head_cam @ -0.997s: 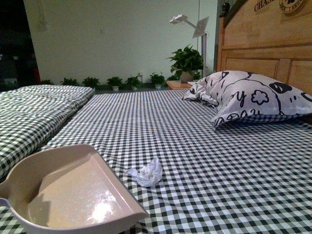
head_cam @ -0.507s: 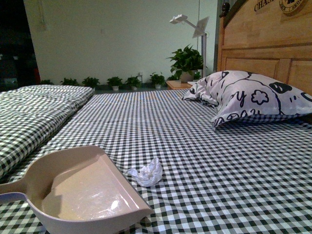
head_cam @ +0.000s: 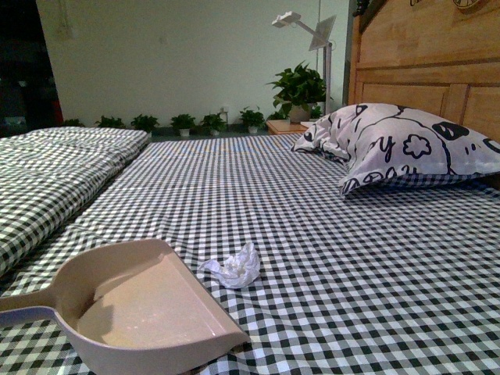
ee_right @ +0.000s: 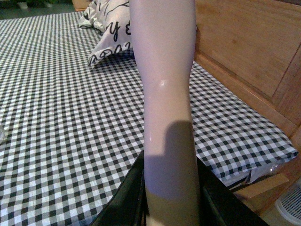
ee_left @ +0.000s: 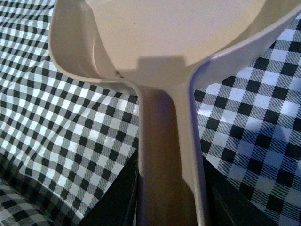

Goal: Clean up trash

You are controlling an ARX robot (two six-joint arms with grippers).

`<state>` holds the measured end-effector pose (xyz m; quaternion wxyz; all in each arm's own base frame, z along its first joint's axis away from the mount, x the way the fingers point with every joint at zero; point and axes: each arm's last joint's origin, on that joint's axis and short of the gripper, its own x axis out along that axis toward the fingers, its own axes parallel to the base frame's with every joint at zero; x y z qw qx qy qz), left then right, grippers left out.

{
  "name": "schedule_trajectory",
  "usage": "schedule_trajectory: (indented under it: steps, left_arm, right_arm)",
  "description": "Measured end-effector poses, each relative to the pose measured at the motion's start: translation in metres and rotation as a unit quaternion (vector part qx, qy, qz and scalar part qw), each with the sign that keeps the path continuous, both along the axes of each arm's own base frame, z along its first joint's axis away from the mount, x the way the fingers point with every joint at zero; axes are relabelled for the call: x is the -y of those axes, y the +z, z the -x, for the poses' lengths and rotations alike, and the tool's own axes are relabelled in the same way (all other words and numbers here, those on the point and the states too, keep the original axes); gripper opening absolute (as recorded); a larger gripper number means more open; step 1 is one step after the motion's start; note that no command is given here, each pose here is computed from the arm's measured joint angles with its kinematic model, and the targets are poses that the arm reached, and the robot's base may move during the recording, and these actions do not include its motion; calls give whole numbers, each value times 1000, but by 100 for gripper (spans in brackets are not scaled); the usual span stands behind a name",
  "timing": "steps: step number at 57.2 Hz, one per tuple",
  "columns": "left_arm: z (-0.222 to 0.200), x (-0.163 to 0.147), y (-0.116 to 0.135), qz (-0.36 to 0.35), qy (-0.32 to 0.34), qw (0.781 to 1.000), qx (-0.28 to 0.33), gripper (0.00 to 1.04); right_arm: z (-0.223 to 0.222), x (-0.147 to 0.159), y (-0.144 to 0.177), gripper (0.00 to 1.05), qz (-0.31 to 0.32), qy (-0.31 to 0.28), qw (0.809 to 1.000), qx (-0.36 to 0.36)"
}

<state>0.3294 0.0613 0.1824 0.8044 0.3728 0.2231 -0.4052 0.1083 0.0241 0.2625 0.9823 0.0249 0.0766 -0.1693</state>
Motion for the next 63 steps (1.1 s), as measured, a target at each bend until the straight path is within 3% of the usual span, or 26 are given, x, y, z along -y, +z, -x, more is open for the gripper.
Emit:
schedule_trajectory:
  steps: [40,49,63]
  left_arm:
    - [-3,3,-1,-18,2,999,-44,28]
    - [-3,4,-1,-19,1,999,-44,28]
    - [-4,4,-1,-20,1,999,-44,28]
  right_arm:
    - [0,0,0,21,-1,1,1000,-2]
    - [-16,1,-2,21,-8,31,993,-111]
    - [-82,13,-10,21,-25,38,988,-147]
